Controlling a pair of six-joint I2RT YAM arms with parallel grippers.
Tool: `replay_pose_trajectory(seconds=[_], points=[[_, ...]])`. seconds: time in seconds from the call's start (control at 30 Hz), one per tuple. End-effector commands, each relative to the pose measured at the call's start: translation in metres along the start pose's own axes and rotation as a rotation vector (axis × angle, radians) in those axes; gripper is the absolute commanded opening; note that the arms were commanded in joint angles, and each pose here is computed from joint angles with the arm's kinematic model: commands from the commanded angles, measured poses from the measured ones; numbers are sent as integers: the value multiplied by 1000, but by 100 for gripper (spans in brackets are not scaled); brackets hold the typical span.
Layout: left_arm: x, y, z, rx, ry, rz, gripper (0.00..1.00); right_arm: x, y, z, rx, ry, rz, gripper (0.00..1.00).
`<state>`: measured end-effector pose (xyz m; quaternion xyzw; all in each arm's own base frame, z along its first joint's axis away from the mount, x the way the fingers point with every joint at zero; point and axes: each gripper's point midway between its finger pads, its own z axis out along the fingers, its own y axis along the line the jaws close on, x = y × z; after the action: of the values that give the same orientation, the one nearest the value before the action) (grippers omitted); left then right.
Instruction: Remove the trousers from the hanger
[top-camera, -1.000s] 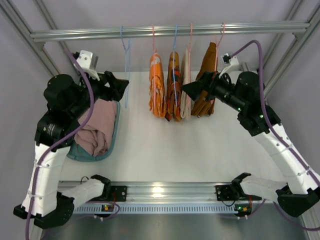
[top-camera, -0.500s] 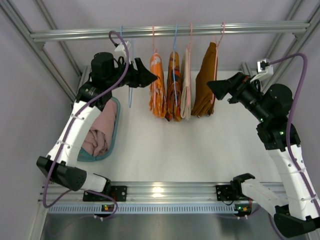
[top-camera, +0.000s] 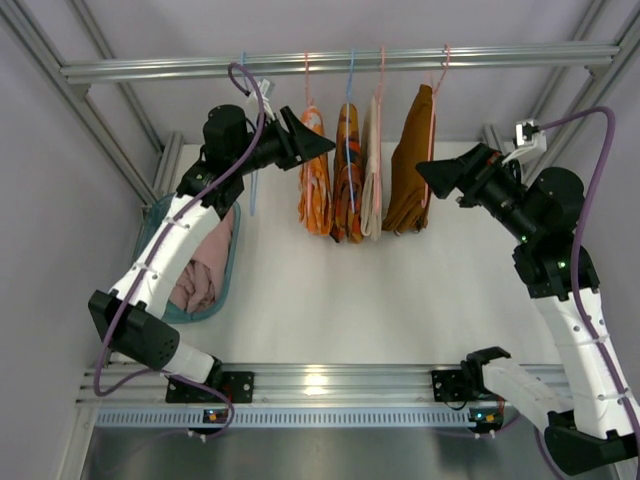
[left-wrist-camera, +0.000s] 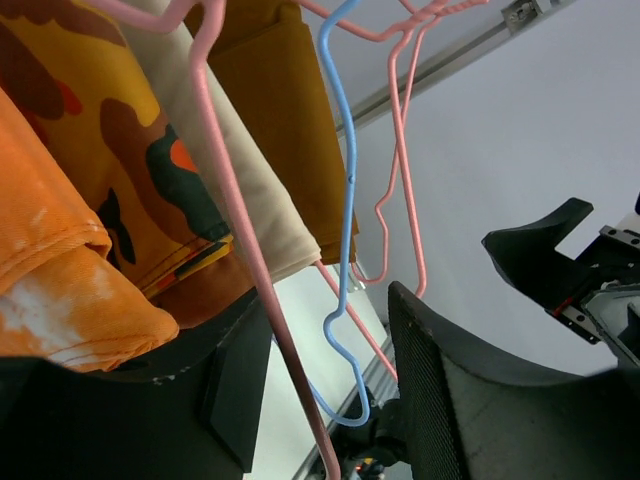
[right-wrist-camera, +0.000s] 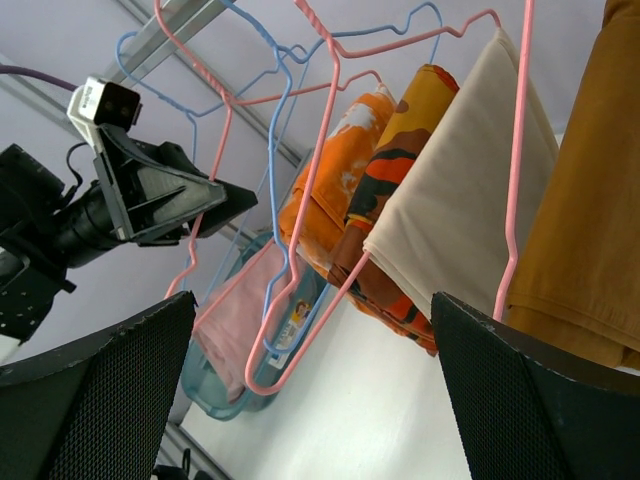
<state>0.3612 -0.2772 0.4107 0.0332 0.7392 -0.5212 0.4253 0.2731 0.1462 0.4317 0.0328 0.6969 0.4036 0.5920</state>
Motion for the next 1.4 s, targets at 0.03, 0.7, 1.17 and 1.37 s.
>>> replay_pose_trajectory(seconds=[0.03, 0.7, 1.17, 1.37], points=[[-2, -9, 10, 70, -22, -65, 51, -17, 8, -2, -35, -60, -16, 99], [-14, -51, -9, 196, -53, -78, 0, -12, 15, -1, -82, -41, -6, 99], [-71, -100, -45, 223, -238, 111, 0, -4, 34, 3, -213, 2, 19, 100], [-87, -119, -59, 235, -302, 175, 0, -3, 37, 8, -241, 18, 36, 99]])
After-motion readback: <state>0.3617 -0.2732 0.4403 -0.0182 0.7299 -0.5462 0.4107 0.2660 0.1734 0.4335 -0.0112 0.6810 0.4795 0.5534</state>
